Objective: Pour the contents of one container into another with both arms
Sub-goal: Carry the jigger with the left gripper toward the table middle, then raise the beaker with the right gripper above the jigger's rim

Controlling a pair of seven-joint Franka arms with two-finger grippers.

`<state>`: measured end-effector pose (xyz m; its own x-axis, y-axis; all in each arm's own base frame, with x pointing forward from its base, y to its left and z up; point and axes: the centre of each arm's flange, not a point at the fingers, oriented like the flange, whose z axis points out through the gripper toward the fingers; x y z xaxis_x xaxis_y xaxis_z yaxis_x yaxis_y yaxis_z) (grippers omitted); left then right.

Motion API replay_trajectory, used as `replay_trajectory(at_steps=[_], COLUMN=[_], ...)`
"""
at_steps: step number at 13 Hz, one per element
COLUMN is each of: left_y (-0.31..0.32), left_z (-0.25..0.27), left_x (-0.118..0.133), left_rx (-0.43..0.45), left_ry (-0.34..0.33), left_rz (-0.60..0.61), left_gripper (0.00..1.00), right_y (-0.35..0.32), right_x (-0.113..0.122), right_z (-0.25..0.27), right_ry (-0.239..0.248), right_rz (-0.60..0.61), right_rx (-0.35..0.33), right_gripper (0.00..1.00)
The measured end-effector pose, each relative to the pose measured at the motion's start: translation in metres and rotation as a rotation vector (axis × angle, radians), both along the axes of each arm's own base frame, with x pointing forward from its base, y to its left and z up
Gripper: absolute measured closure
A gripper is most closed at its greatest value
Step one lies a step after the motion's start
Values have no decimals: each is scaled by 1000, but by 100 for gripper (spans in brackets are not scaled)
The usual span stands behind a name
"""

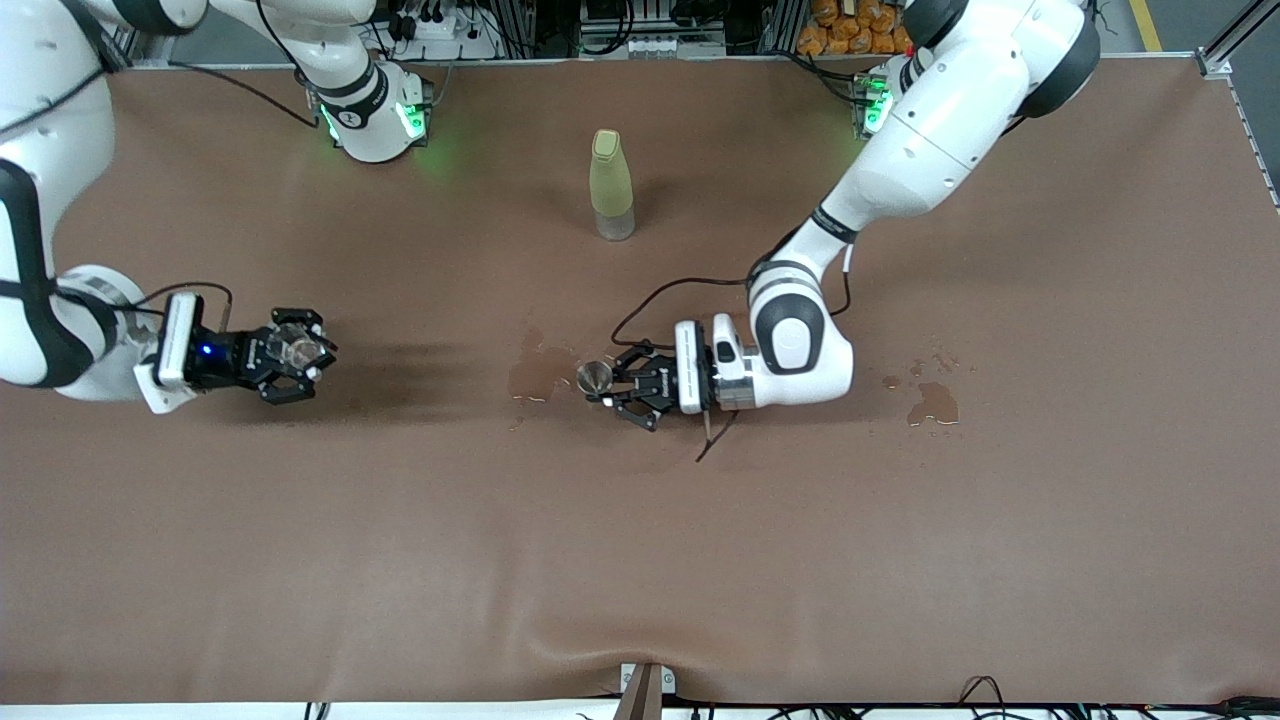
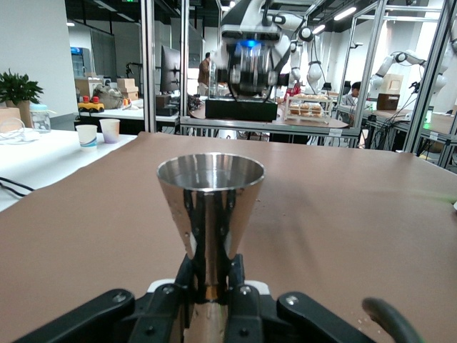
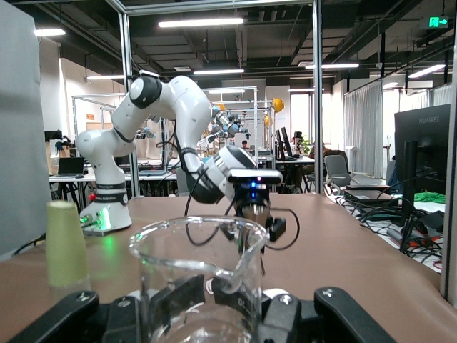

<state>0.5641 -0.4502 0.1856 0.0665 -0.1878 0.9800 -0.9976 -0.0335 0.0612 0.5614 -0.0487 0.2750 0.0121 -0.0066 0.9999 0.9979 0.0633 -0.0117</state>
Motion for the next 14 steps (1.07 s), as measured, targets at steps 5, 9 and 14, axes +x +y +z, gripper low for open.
replay_trajectory(at_steps=[5, 9, 14], left_y=[-58, -86, -111], left_z=[3, 18, 30], left_x=[-44, -58, -74], left_rx=[34, 10, 6], left_ry=[16, 3, -17], left_rz=[4, -13, -34], left_gripper=[79, 79, 79], right_y=[15, 37, 94], right_x=[-27, -33, -41], right_z=[56, 49, 41], right_ry=[78, 110, 125], right_rz=[12, 12, -7], right_rx=[-11, -36, -32], right_gripper=[84, 84, 84])
